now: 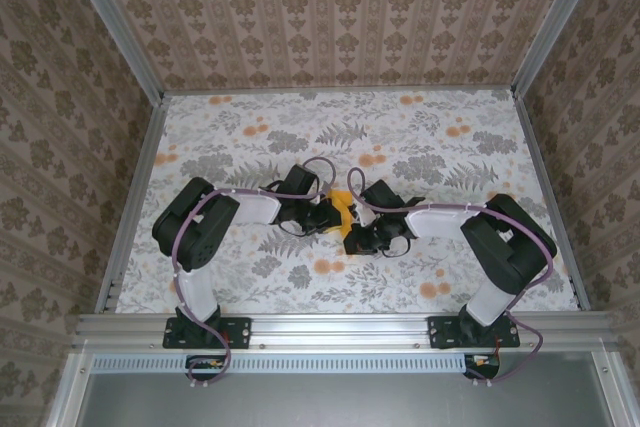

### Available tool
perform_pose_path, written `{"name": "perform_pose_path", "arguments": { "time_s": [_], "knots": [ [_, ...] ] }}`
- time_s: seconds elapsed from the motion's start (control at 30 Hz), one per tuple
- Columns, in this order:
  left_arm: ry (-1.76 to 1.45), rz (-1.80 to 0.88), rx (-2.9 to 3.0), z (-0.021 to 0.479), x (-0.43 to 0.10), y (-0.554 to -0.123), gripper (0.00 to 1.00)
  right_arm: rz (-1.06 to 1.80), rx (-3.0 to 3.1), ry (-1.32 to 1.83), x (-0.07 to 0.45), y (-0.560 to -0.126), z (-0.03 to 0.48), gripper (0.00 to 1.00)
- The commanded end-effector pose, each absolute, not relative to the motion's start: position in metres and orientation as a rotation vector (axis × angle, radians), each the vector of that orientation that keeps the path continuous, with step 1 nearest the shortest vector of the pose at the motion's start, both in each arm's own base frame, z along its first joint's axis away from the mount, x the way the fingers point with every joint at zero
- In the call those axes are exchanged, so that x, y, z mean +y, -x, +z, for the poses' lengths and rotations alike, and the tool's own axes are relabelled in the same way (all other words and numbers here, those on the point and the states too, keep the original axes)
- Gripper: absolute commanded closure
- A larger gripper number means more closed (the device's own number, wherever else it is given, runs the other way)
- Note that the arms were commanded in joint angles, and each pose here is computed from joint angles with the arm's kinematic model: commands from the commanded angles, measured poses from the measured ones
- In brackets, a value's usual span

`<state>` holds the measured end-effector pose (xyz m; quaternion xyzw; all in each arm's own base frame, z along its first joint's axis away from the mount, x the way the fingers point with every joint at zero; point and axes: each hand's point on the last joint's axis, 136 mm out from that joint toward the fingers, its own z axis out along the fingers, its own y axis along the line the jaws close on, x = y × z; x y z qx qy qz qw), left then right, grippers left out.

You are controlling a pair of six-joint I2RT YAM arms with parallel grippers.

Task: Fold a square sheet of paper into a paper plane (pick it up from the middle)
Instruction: Fold the wing for the fifth time at the center of the table.

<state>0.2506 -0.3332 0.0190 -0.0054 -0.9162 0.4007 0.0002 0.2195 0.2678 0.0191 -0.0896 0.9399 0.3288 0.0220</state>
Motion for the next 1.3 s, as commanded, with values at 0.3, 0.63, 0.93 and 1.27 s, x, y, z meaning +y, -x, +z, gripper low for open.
{"name": "perform_pose_path", "arguments": {
  "time_s": [0.3,0.63,0.93,1.27],
  "knots": [
    [-0.078,0.999,-2.919,-0.023,-0.308,-0.24,0.88,0.969,3.015,0.244,0.258,-0.204,-0.007,0.89],
    [-0.072,0.999,-2.919,-0.022,-0.308,-0.239,0.88,1.026,2.839,0.262,0.269,-0.228,0.039,0.87],
    [-0.058,1.025,-2.915,-0.018,-0.31,-0.239,0.88,0.95,2.852,0.224,0.274,-0.25,0.028,0.88],
    [0.089,1.194,-2.927,0.019,-0.327,-0.255,0.85,0.878,2.997,0.238,0.249,-0.218,-0.009,0.89]
  ]
}}
